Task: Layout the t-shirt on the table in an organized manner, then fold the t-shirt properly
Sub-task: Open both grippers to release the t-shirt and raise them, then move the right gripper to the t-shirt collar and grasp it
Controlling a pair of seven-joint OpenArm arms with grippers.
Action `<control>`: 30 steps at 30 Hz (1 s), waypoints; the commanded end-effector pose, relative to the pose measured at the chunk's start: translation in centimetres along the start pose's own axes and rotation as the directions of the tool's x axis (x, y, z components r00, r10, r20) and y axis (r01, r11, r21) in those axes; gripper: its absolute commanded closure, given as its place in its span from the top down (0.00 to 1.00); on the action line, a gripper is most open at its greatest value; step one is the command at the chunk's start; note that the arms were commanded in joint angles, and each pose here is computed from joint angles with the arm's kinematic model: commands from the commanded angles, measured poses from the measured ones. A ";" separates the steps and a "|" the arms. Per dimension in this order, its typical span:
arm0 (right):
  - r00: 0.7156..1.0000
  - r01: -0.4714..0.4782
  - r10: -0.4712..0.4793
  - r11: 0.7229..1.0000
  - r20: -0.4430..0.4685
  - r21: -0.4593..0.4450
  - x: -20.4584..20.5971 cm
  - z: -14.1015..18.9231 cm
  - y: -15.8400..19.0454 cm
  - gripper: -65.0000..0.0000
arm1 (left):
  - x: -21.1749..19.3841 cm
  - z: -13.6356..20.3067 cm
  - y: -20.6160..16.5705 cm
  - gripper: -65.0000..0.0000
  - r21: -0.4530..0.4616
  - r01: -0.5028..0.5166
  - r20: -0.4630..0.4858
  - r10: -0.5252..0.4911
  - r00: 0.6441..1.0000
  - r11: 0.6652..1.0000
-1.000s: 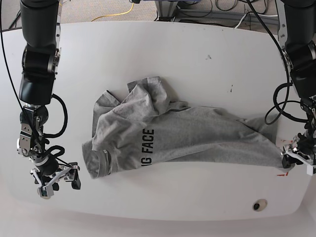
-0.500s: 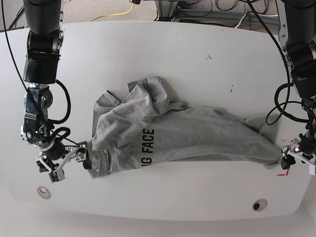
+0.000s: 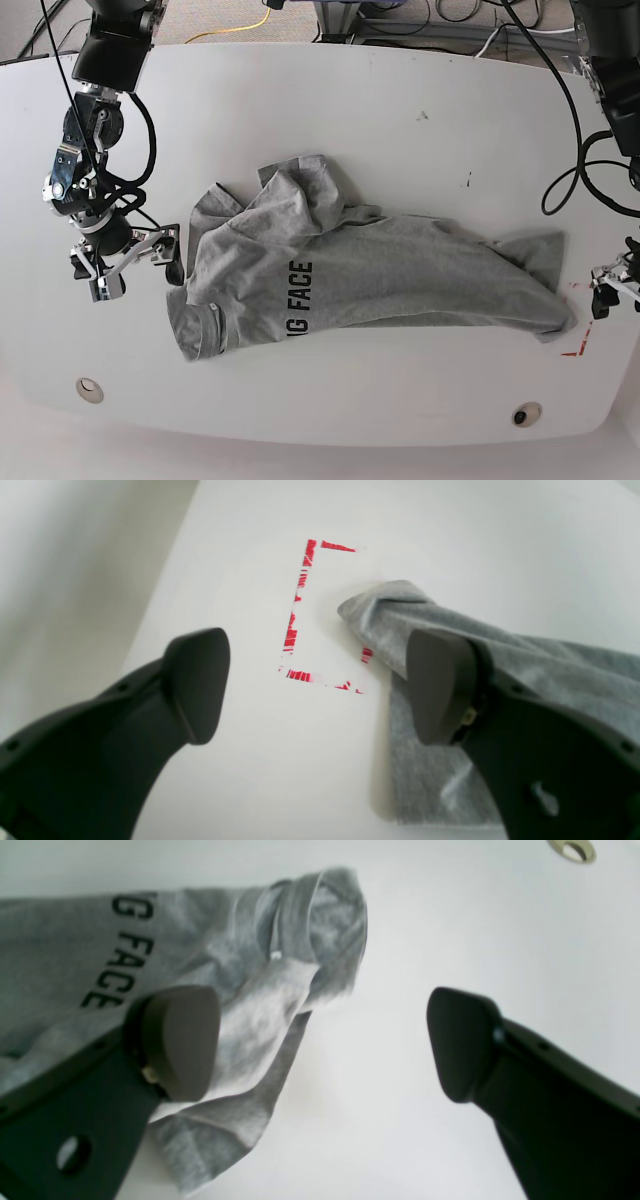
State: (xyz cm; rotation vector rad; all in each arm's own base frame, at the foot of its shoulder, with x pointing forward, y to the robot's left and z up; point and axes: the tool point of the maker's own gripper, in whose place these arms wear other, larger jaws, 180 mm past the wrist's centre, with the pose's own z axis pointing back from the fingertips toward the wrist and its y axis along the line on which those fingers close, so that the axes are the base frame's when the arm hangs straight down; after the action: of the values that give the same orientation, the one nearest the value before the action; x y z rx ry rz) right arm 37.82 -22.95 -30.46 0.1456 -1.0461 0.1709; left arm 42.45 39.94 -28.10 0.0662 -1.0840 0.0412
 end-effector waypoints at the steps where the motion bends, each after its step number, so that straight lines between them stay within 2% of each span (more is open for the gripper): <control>1: 0.997 -0.011 0.009 0.999 0.073 0.032 1.8 0.6 1.6 0.98 | 3.2 1.6 0.5 0.81 0.012 0.067 0.089 -0.067 0.994 0.998; 10: 0.999 0.046 -0.048 0.997 0.017 0.066 -2.2 1.1 4.3 0.98 | 1.5 4.7 -3.4 0.81 -0.043 0.233 0.100 -0.228 0.969 0.972; 17: 0.996 0.086 -0.083 0.994 -0.032 0.073 -4.5 0.8 4.6 0.98 | -0.4 5.9 -4.9 0.81 -0.075 0.274 0.079 -0.268 0.960 0.959; 25: 0.985 0.161 -0.157 0.985 -0.067 0.055 -7.6 -0.7 2.8 0.98 | -2.6 6.8 -5.8 0.81 -0.104 0.299 0.046 -0.296 0.954 0.949; 30: 0.979 0.180 -0.169 0.979 -0.115 0.099 -9.4 -1.9 2.8 0.98 | -3.5 7.3 -6.0 0.81 -0.114 0.307 0.028 -0.306 0.952 0.945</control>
State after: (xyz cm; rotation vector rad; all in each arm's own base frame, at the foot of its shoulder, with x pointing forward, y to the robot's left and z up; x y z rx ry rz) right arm 32.72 -20.43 -40.76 0.2994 -0.8579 0.0639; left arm 34.17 33.14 -30.04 0.1113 -1.0185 -0.2874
